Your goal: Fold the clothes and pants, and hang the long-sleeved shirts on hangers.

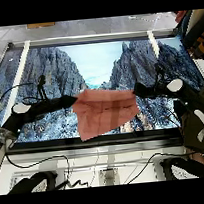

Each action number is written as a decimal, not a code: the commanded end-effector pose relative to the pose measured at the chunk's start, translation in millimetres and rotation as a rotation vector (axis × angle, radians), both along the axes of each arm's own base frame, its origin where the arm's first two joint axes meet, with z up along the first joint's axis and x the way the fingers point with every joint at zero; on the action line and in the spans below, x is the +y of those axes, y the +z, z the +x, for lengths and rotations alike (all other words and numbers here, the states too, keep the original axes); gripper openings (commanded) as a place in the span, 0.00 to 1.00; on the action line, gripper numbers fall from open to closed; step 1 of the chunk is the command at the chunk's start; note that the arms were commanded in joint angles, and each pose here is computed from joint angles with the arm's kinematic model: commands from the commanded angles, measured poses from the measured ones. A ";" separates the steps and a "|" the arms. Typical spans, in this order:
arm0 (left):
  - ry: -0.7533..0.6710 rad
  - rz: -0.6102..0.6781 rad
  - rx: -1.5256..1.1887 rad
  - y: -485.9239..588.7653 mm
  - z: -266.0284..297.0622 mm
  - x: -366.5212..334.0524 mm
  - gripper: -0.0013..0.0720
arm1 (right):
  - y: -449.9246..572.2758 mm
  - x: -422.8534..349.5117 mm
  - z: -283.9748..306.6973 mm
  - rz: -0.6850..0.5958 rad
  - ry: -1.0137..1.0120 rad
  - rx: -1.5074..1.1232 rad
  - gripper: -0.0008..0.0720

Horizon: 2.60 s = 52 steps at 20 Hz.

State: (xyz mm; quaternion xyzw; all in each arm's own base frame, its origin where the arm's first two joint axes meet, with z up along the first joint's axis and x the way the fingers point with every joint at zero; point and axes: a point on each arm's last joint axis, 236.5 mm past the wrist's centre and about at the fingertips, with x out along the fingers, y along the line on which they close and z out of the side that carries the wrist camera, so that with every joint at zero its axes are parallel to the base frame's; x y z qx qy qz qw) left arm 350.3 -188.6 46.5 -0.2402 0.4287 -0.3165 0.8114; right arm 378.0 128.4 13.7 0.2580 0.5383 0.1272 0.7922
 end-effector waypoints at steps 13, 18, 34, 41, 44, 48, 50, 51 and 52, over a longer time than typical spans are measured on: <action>-0.336 0.164 0.618 -81.3 -185.7 -10.0 0.95 | -71.5 -39.4 -131.4 -0.270 0.417 0.391 0.78; -0.278 0.176 0.545 -86.7 -165.4 -13.0 0.97 | -78.7 -60.1 -88.3 -0.390 0.352 0.233 0.99; -0.254 0.160 0.528 -85.4 -158.2 -15.8 0.97 | -86.5 -56.2 -82.7 0.058 0.437 0.458 0.69; -0.254 0.160 0.528 -85.5 -158.1 -15.7 0.97 | -109.6 -78.1 -52.0 -0.068 0.329 0.377 0.95; -0.254 0.160 0.527 -85.5 -158.1 -15.7 0.97 | -118.2 -70.8 -74.4 -0.026 0.368 0.444 0.95; -0.252 0.160 0.526 -85.6 -157.4 -15.7 0.97 | -123.7 -36.3 -85.5 0.125 0.411 0.371 0.95; -0.239 0.161 0.514 -86.3 -153.5 -15.5 0.97 | -115.1 -16.9 -74.9 0.220 0.393 0.295 0.94; -0.231 0.162 0.506 -86.7 -150.9 -15.3 0.97 | -110.0 -9.7 -70.5 0.250 0.390 0.272 0.92; -0.224 0.163 0.499 -87.1 -148.5 -15.1 0.97 | -108.5 -3.8 -69.6 0.258 0.395 0.265 0.92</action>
